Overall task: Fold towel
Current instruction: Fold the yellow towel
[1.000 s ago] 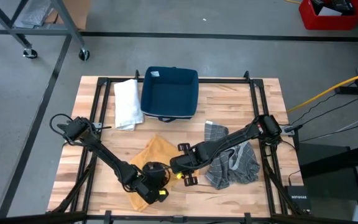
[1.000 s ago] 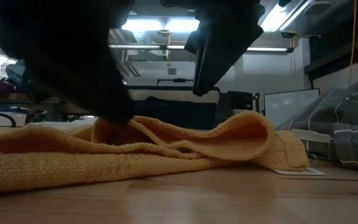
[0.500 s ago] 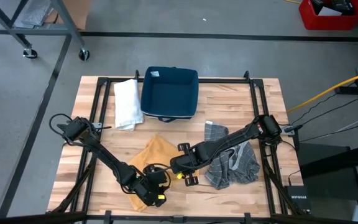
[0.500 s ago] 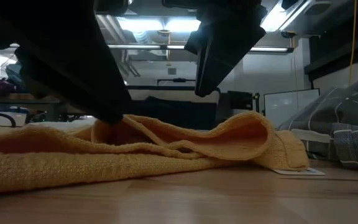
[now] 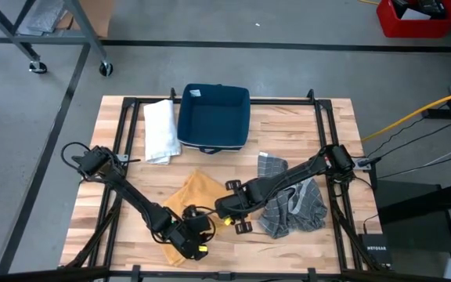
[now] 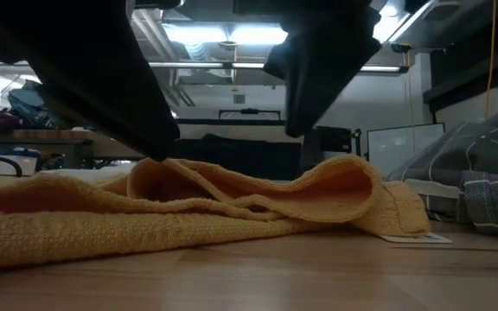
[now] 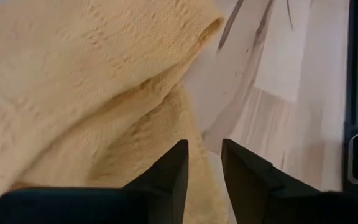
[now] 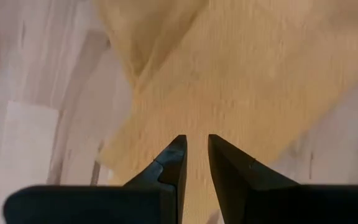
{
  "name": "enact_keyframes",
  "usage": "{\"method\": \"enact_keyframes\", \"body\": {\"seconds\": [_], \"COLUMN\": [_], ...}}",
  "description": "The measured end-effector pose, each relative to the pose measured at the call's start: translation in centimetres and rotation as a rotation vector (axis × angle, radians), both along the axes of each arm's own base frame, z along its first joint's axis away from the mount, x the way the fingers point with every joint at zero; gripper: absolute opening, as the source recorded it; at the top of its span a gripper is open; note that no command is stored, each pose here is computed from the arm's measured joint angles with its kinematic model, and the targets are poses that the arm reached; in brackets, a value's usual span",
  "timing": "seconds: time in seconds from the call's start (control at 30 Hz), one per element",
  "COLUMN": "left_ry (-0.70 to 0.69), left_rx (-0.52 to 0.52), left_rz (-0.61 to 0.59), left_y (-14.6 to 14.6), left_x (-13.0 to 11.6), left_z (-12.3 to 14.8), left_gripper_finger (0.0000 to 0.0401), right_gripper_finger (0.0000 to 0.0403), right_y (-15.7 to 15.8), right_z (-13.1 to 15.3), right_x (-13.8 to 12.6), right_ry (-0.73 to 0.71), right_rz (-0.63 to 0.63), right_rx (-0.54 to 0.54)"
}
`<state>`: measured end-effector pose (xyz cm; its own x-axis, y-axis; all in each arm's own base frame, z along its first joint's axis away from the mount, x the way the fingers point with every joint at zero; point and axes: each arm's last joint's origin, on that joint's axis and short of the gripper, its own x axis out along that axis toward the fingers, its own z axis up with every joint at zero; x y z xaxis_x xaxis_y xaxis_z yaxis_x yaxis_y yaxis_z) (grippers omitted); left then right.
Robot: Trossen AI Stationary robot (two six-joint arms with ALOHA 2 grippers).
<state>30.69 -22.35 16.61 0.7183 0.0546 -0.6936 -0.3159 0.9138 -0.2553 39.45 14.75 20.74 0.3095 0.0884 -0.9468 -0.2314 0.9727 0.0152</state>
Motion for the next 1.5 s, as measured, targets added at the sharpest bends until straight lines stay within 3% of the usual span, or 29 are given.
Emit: {"method": "enact_keyframes", "body": {"seconds": [0.17, 0.37, 0.53, 0.63, 0.83, 1.0, 1.17, 1.5], "left_ry": [0.018, 0.164, 0.188, 0.179, 0.134, 0.133, 0.127, 0.11], "left_rx": [0.06, 0.068, 0.093, 0.105, 0.123, 0.132, 0.168, 0.245], "left_rz": [-0.056, 0.062, 0.046, 0.026, 0.062, 0.082, 0.027, 0.042], "left_y": [0.4, 2.1, 1.9, 1.6, 1.9, 2.4, 1.8, 2.1], "left_x": [-0.3, -2.7, -3.3, -3.3, -2.9, -2.3, -1.7, -1.3], "left_z": [0.7, 2.2, 2.3, 2.2, 2.2, 1.7, 0.4, 0.0], "left_gripper_finger": [0.0088, 0.0088, 0.0088, 0.0088, 0.0088, 0.0088, 0.0088, 0.0088], "right_gripper_finger": [0.0072, 0.0072, 0.0072, 0.0072, 0.0072, 0.0072, 0.0072, 0.0072], "right_y": [-0.2, 0.3, 1.1, 0.9, -1.7, -3.3, -3.7, -3.3], "right_z": [0.5, 2.8, 5.9, 6.3, 4.7, 3.3, 2.5, 2.9], "right_x": [-0.7, -2.9, -6.4, -9.3, -15.4, -18.3, -19.1, -18.5], "right_ry": [0.06, 0.108, 0.084, 0.037, -0.086, -0.246, -0.333, -0.4], "right_rz": [0.002, -0.001, 0.027, 0.046, -0.128, -0.279, -0.326, -0.32], "right_rx": [-0.022, -0.031, -0.087, -0.11, 0.035, 0.238, 0.372, 0.431]}}
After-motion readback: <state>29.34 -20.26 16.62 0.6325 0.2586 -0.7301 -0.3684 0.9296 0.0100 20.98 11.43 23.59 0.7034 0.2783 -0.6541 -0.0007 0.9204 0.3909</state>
